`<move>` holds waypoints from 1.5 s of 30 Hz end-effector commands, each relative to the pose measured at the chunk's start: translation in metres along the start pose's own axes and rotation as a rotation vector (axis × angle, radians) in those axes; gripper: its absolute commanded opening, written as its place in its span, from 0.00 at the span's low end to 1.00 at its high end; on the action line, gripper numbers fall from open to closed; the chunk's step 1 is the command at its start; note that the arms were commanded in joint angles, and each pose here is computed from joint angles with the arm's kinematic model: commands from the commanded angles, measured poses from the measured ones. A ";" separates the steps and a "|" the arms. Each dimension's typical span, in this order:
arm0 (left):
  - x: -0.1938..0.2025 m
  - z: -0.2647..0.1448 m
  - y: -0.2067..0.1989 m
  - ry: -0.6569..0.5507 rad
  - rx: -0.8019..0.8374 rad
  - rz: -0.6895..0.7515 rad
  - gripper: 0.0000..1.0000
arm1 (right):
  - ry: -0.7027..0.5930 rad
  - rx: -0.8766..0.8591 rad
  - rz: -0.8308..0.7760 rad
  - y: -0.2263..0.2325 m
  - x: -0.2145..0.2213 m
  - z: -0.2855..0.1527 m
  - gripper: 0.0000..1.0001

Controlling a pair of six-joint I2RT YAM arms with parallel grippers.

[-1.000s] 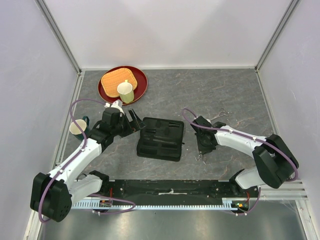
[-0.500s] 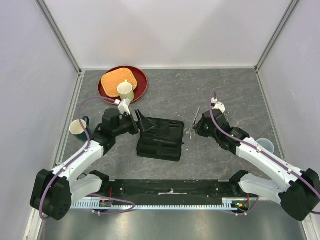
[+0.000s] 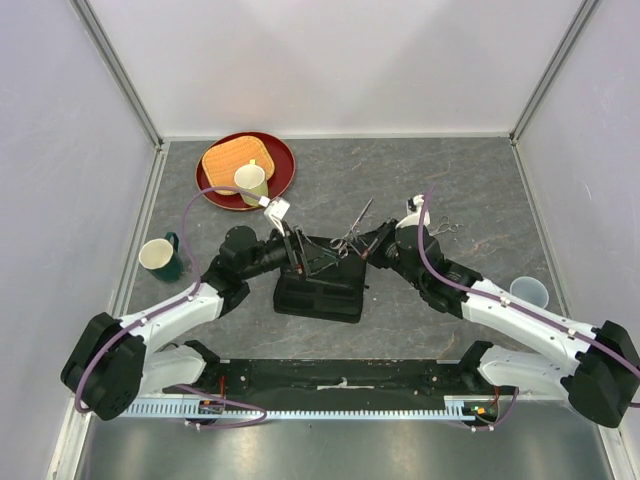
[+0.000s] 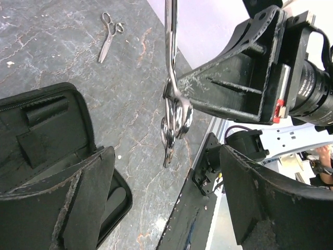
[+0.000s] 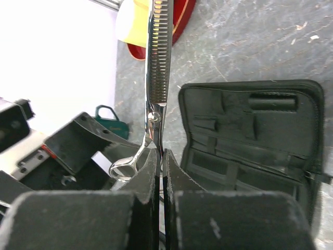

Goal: Sort the hair-cutting tools

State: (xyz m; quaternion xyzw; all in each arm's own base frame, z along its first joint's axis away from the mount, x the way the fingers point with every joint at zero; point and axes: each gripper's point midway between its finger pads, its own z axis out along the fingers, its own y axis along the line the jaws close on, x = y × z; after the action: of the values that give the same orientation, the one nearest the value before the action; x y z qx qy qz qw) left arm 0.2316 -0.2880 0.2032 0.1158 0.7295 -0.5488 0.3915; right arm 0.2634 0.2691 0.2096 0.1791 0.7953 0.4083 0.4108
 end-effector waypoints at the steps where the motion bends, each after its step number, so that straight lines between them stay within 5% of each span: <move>1: -0.009 0.005 -0.011 -0.097 0.059 0.096 0.86 | -0.074 -0.119 0.111 0.036 -0.017 0.001 0.00; 6: -0.012 0.009 -0.012 -0.128 0.044 0.127 0.81 | -0.058 -0.145 0.124 0.045 -0.015 0.003 0.00; 13: -0.024 0.015 -0.015 -0.154 0.034 0.141 0.55 | -0.018 -0.155 0.134 0.048 -0.004 0.006 0.00; 22: -0.014 0.023 -0.010 -0.109 0.027 0.137 0.47 | -0.020 -0.169 0.141 0.052 -0.005 0.004 0.00; 24: -0.014 0.023 -0.008 -0.110 0.020 0.139 0.39 | -0.017 -0.169 0.140 0.052 -0.005 0.005 0.00; 28: -0.019 0.022 -0.006 -0.123 -0.011 0.154 0.02 | -0.010 -0.165 0.139 0.052 -0.004 0.004 0.00; 31: -0.022 0.021 -0.001 -0.124 -0.053 0.159 0.02 | 0.010 -0.154 0.112 0.052 -0.001 0.003 0.00; 34: -0.027 0.020 0.004 -0.115 -0.102 0.179 0.02 | 0.027 -0.088 0.049 0.042 0.001 0.003 0.23; 36: -0.032 0.018 0.004 -0.129 -0.120 0.195 0.02 | 0.042 -0.040 -0.008 0.031 0.004 0.001 0.55; 38: -0.032 0.014 0.007 -0.125 -0.149 0.208 0.02 | 0.033 -0.032 -0.036 0.030 -0.001 -0.004 0.70; 41: -0.036 0.012 0.008 -0.112 -0.184 0.217 0.02 | -0.013 -0.026 -0.072 0.029 -0.011 -0.008 0.84; 45: -0.043 0.008 -0.004 -0.103 -0.170 0.241 0.02 | -0.089 0.019 -0.080 0.028 -0.028 -0.003 0.89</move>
State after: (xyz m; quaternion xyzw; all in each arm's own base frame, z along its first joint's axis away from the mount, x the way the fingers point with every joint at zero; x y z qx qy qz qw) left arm 0.2555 -0.2886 0.1983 0.1163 0.7574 -0.4536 0.4551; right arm 0.2620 0.2761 0.2218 0.1615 0.8017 0.3977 0.4159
